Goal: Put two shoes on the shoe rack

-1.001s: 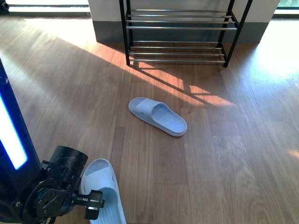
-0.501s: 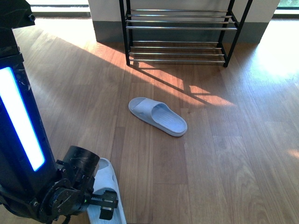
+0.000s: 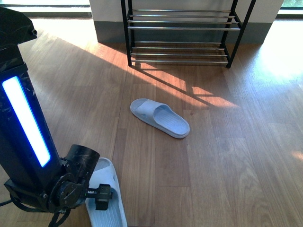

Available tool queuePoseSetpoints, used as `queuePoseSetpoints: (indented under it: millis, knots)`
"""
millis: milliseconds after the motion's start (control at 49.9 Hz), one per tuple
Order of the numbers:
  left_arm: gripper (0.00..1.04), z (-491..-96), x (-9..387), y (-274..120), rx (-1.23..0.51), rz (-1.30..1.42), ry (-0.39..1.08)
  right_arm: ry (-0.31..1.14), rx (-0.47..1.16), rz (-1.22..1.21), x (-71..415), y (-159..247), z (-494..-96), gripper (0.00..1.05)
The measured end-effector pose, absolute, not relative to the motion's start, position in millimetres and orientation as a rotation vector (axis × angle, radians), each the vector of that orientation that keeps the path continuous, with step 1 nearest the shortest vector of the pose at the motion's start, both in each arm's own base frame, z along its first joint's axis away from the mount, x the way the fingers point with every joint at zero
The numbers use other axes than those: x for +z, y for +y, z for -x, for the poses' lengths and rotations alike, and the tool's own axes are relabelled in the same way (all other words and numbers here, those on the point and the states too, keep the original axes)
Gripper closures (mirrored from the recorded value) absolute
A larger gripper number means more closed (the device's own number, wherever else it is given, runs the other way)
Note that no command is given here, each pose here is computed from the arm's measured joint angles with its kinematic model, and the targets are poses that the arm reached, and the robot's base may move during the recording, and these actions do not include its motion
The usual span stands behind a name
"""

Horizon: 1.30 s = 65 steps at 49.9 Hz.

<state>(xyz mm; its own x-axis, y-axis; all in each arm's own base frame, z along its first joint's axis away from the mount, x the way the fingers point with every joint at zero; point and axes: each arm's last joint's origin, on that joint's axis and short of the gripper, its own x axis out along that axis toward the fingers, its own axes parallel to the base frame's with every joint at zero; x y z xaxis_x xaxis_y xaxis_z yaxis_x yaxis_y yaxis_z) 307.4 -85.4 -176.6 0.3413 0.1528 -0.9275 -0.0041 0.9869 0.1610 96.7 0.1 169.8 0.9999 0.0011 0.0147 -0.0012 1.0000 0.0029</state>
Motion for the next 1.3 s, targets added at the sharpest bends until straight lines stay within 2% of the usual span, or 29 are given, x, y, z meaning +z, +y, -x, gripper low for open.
queuePoseSetpoints:
  millis: [60, 260, 461, 541, 621, 721, 981, 1302]
  knots:
    - [0.11, -311.6, -176.4, -85.9, 0.106, -0.136, 1.207, -0.015, 0.001, -0.003, 169.8, 0.1, -96.7, 0.09]
    - [0.51, -315.3, -175.6, -85.9, 0.123, -0.131, 1.185, -0.015, 0.001, -0.003, 169.8, 0.1, -96.7, 0.09]
    - [0.76, -315.0, -175.4, -83.9, 0.131, -0.124, 1.175, -0.015, 0.001, -0.003, 169.8, 0.1, -96.7, 0.09]
    - [0.92, -312.3, -174.6, -78.3, 0.158, -0.121, 1.161, -0.015, 0.001, -0.003, 169.8, 0.1, -96.7, 0.09]
    - [1.03, -309.7, -167.9, -71.0, 0.19, -0.112, 1.139, -0.015, 0.001, -0.003, 169.8, 0.1, -96.7, 0.09]
    - [1.03, -314.2, -143.9, -62.9, 0.226, -0.108, 1.062, -0.015, 0.001, -0.003, 169.8, 0.1, -96.7, 0.09]
    - [1.03, -324.1, -50.9, -44.8, 0.291, -0.125, 0.836, -0.015, 0.001, -0.003, 169.8, 0.1, -96.7, 0.09]
    - [1.03, -249.5, 86.0, -33.4, 0.329, -0.215, 0.635, -0.015, 0.001, -0.003, 169.8, 0.1, -96.7, 0.09]
